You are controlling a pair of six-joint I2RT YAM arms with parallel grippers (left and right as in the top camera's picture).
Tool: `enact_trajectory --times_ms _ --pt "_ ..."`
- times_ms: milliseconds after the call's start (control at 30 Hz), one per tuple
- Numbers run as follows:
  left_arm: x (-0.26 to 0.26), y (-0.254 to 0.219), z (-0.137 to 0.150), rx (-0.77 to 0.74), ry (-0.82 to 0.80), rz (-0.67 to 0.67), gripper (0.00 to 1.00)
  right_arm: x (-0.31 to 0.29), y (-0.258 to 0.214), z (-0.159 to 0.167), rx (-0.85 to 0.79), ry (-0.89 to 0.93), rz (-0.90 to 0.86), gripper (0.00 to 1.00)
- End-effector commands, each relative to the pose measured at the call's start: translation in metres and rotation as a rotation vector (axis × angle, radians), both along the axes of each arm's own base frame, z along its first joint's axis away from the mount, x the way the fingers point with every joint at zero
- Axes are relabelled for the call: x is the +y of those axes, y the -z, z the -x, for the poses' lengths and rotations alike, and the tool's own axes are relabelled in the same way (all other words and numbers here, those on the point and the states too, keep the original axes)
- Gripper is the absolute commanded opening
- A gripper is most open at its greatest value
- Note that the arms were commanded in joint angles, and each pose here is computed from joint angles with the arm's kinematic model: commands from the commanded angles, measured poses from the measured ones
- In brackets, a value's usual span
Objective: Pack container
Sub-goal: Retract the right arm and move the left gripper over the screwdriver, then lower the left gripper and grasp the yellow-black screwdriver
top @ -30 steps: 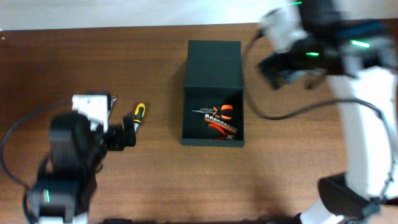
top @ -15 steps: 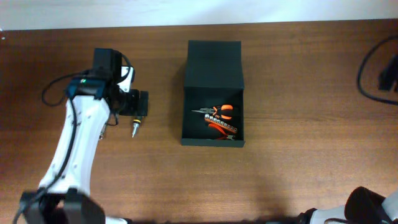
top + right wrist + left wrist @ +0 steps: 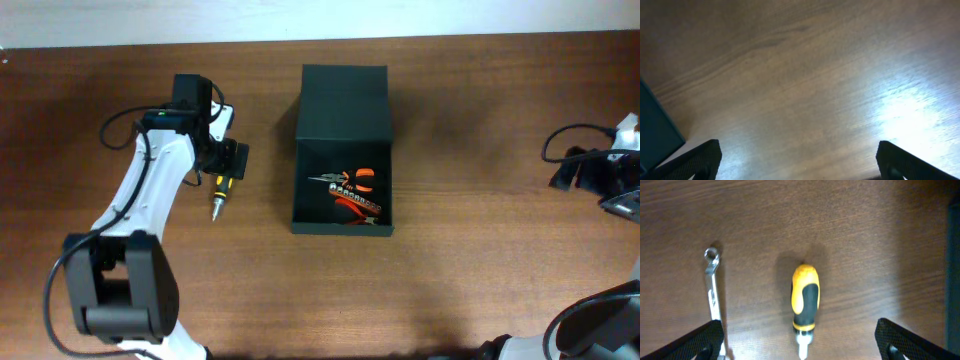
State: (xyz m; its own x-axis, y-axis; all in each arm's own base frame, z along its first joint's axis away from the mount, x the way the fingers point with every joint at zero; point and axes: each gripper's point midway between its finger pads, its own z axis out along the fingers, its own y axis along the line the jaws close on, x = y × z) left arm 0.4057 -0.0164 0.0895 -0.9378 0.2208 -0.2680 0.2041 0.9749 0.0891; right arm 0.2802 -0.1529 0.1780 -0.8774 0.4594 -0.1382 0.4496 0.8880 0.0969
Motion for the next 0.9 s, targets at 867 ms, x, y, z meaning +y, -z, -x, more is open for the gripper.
enact_trajectory --times_ms 867 --pt "0.001 0.109 0.030 0.316 0.008 -0.019 0.90 0.007 0.013 -0.006 -0.035 -0.007 -0.032 0.99"
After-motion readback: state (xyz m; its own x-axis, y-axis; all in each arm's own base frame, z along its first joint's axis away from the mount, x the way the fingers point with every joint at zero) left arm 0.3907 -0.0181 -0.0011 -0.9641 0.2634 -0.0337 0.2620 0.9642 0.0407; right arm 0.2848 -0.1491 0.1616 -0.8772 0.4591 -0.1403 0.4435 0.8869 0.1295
